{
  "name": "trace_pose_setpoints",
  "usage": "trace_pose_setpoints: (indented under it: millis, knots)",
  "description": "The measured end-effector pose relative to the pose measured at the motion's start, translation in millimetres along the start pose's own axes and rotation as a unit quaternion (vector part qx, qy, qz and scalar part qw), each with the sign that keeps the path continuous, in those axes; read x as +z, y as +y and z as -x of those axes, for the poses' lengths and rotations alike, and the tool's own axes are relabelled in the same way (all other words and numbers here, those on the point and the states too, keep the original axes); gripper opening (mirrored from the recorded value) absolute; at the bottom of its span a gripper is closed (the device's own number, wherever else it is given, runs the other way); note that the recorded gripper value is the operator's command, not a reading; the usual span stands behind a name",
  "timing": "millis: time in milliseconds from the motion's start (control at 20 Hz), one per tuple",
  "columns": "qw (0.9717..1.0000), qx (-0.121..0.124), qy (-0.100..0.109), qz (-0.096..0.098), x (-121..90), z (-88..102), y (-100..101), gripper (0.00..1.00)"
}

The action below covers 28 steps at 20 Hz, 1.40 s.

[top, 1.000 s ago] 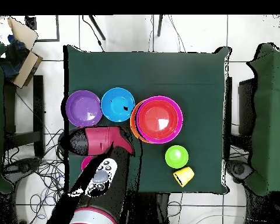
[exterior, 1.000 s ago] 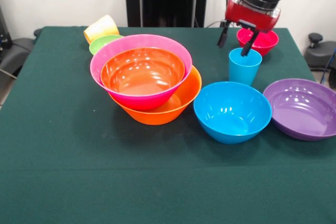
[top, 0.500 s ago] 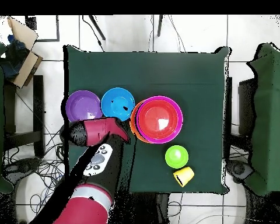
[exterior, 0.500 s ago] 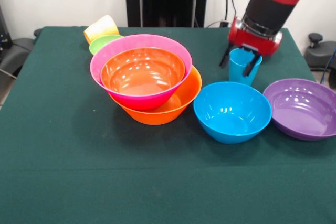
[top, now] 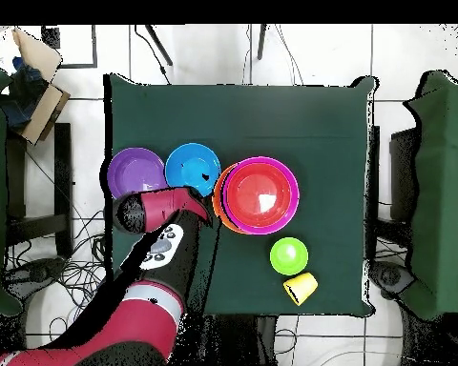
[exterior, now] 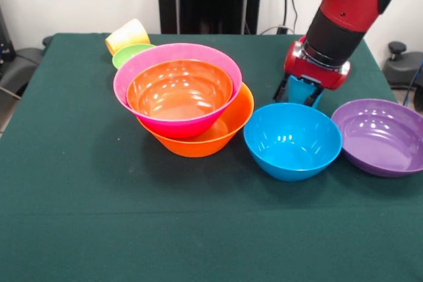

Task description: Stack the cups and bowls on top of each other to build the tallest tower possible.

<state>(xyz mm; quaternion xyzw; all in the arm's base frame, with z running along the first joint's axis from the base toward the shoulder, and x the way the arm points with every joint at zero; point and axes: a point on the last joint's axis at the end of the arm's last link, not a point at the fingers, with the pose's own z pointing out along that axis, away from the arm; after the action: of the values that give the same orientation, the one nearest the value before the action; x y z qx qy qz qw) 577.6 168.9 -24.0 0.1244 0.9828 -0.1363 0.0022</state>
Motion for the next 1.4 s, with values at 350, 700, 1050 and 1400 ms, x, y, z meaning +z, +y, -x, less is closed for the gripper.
trace_pose_setpoints:
  millis: [350, 700, 1050, 1400]
  knots:
    - [1.0, 0.0, -0.004, 0.003, -10.7, 0.1, 1.1, 1.0]
    - [0.9999, 0.002, -0.01, 0.013, -66.9, -4.3, 2.5, 1.0]
    - [0.9994, 0.009, -0.019, 0.026, -115.8, -12.4, -5.2, 1.0]
    - [0.9996, 0.01, -0.011, 0.026, -131.5, -40.2, -16.3, 1.0]
